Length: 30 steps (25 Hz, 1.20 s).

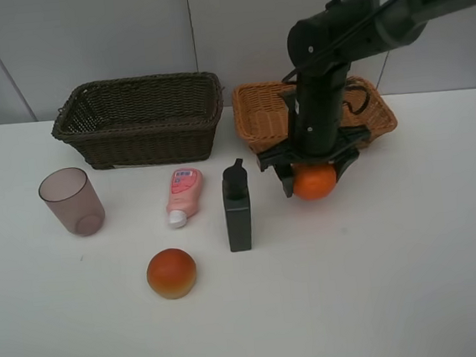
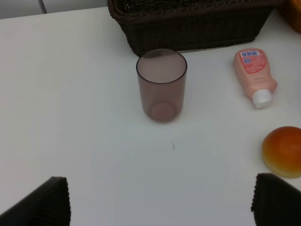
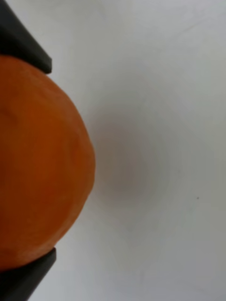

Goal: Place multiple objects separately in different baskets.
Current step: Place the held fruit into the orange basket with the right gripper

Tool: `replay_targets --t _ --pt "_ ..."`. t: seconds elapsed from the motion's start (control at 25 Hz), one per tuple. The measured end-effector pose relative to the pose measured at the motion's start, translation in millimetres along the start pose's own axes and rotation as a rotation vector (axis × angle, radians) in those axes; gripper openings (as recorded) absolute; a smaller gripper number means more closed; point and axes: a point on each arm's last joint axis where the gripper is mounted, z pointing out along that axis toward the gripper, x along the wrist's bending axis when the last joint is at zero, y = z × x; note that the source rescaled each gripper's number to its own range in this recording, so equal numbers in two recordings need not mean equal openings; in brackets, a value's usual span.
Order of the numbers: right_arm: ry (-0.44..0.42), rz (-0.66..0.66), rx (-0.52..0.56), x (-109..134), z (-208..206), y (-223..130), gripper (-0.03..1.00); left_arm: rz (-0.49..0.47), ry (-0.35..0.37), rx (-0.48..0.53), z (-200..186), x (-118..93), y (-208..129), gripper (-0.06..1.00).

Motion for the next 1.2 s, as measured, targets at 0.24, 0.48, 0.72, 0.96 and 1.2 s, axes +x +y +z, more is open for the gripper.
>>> replay_targets --t 0.24,0.48,0.72,0.96,1.2 --pt "0.005 -0.08 -0.045 0 -39 21 0.61 0.0 0.0 0.0 0 0 0 1.0" --pt "0.034 -0.075 -0.191 -2 -73 51 0.61 0.0 0.0 0.0 0 0 0 1.0" --pt "0.069 -0.045 -0.385 -8 -78 84 0.61 0.0 0.0 0.0 0 0 0 1.0" --pt "0.09 -0.012 -0.478 -12 -59 103 0.61 0.0 0.0 0.0 0 0 0 1.0" --pt "0.1 0.082 -0.491 -14 -33 114 0.61 0.0 0.0 0.0 0 0 0 1.0"
